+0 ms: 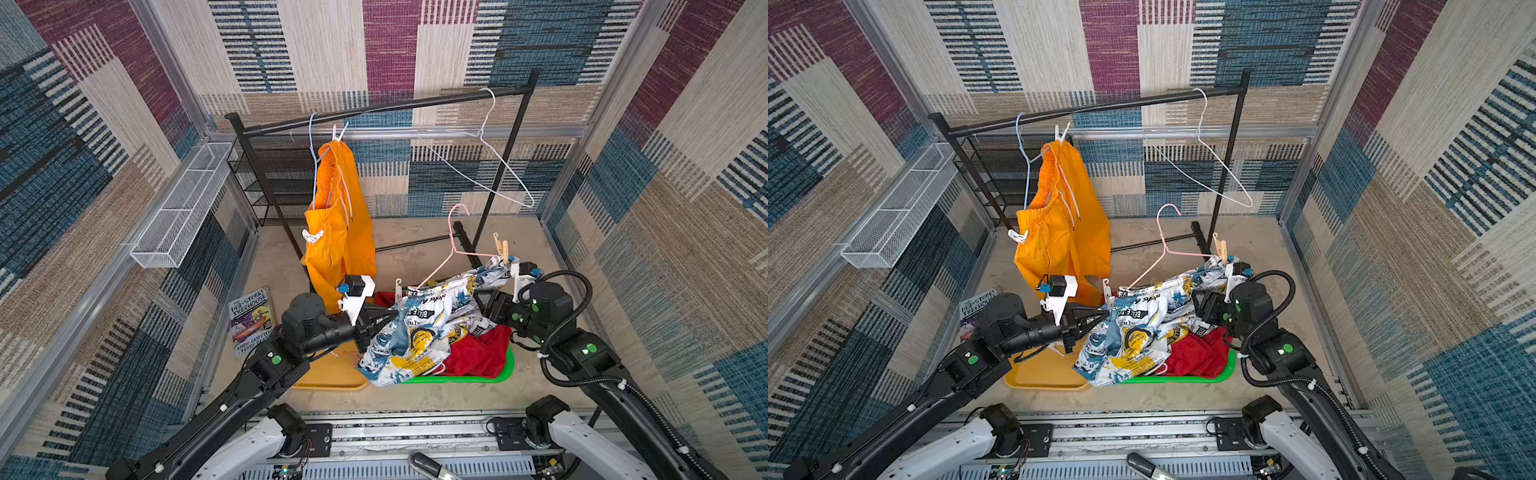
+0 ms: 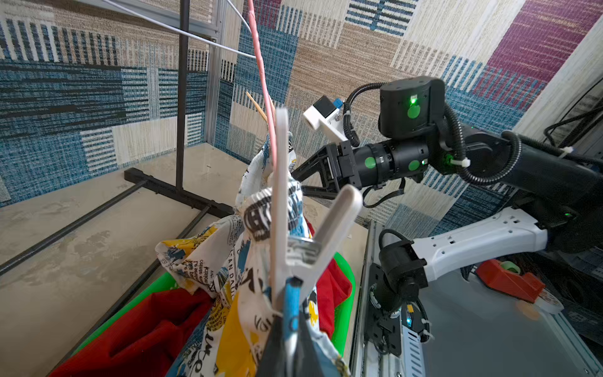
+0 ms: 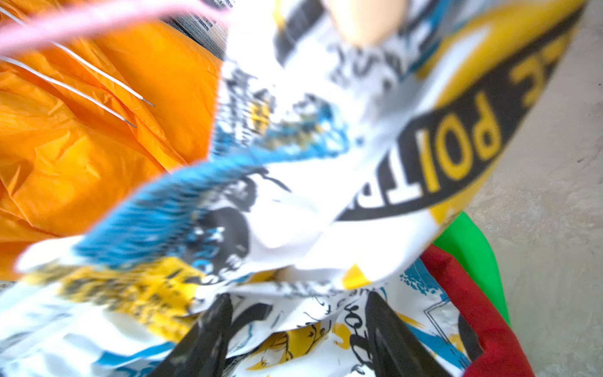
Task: Remove the clothespins securing shorts to the hanger
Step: Remove the clothespin from the hanger.
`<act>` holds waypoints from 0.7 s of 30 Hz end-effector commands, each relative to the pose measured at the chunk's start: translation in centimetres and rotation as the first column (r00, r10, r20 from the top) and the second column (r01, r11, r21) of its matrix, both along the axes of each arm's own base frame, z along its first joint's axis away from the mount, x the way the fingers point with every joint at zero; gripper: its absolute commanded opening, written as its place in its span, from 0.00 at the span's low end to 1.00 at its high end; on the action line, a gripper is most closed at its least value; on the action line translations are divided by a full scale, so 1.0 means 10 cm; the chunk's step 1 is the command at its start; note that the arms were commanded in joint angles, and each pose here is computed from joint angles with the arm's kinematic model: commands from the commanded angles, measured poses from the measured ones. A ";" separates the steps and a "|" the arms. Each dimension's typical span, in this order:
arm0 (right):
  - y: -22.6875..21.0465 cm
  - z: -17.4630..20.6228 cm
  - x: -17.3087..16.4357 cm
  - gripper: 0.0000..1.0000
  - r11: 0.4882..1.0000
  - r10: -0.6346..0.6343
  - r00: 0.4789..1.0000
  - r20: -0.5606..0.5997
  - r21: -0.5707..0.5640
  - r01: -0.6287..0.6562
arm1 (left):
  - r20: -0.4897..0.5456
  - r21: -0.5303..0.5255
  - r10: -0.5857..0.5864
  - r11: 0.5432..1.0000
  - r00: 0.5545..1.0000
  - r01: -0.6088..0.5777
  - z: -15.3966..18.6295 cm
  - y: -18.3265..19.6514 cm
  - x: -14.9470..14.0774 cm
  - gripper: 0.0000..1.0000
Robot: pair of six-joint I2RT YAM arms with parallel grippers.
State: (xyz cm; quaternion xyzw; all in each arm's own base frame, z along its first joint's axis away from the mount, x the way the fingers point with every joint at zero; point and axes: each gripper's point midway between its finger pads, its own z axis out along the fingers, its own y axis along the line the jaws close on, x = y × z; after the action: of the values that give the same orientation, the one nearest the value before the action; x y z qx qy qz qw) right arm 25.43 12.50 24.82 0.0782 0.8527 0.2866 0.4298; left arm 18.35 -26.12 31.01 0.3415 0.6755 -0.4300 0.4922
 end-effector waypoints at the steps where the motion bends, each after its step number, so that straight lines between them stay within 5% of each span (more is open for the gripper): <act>1: -0.03 0.13 -0.01 0.67 1.000 -0.002 1.000 0.027 -0.011 0.002 | 0.050 0.008 0.037 0.999 0.998 -0.037 -0.01 -0.02 0.07 0.00; 21: -0.33 0.73 0.08 0.67 0.979 -0.203 0.969 0.139 0.061 0.197 | 0.085 0.216 0.059 0.973 0.995 -0.077 -0.82 -0.23 0.00 0.00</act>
State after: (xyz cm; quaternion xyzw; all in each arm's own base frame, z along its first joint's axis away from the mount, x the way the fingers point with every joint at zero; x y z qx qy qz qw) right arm 25.91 9.77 31.54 0.1356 0.8078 0.2707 0.5058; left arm 17.68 -28.33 22.84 0.3783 0.7196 -0.3504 0.4652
